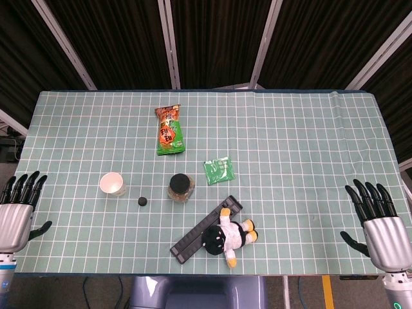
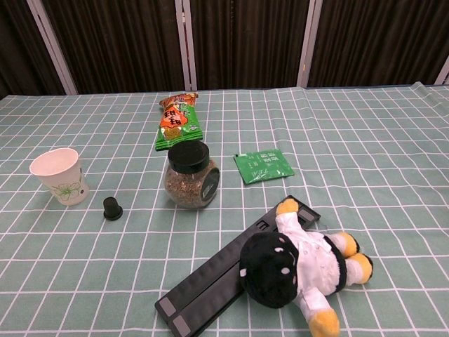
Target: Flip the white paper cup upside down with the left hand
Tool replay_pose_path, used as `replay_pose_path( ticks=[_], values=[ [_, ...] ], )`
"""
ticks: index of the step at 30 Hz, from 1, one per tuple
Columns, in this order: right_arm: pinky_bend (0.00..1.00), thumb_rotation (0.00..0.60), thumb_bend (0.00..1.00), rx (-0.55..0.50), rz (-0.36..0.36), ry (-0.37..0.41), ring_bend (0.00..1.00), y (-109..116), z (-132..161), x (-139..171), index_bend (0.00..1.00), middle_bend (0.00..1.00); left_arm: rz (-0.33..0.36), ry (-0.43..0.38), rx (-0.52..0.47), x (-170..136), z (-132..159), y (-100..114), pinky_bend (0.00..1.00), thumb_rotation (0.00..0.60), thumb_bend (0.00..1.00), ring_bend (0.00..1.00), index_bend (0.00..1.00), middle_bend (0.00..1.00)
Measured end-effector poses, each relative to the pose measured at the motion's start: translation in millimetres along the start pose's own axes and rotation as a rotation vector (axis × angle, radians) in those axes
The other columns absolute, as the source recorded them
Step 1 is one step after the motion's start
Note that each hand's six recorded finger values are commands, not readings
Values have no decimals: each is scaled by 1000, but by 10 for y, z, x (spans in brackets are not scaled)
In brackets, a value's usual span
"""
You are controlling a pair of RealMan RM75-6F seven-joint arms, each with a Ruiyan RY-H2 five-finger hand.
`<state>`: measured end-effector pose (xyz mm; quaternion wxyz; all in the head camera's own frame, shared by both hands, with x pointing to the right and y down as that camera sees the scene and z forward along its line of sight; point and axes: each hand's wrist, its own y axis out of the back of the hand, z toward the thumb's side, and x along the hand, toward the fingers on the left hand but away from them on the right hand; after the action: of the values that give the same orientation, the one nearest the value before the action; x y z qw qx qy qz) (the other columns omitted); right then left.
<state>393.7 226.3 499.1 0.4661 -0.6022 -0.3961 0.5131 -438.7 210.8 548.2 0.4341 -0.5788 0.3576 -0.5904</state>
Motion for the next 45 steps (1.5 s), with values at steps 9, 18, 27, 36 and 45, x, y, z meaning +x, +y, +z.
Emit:
replay_pose_path(
  ticks=[9, 18, 27, 36, 45],
  values=[
    [0, 600, 0, -26, 8, -3, 0, -4, 8, 15, 0, 0, -8, -19, 1, 25, -4, -34, 0, 600, 48, 0, 0, 0],
    [0, 600, 0, -51, 44, -9, 0, -65, 9, -19, 0, 0, -21, -194, 134, 221, 372, -149, 0, 600, 49, 0, 0, 0],
    [0, 600, 0, -64, 69, -52, 0, -114, -86, -97, 0, 0, -66, -437, 463, 775, 1146, -793, 0, 600, 53, 0, 0, 0],
    [0, 600, 0, -59, 79, -85, 0, -150, -177, -147, 0, 0, -47, -467, 613, 1041, 1326, -1070, 13, 600, 53, 0, 48, 19],
    [0, 600, 0, -54, 94, -87, 0, -196, -176, -163, 0, 0, 12, -485, 676, 1147, 1423, -1097, 115, 600, 54, 65, 126, 101]
  ],
)
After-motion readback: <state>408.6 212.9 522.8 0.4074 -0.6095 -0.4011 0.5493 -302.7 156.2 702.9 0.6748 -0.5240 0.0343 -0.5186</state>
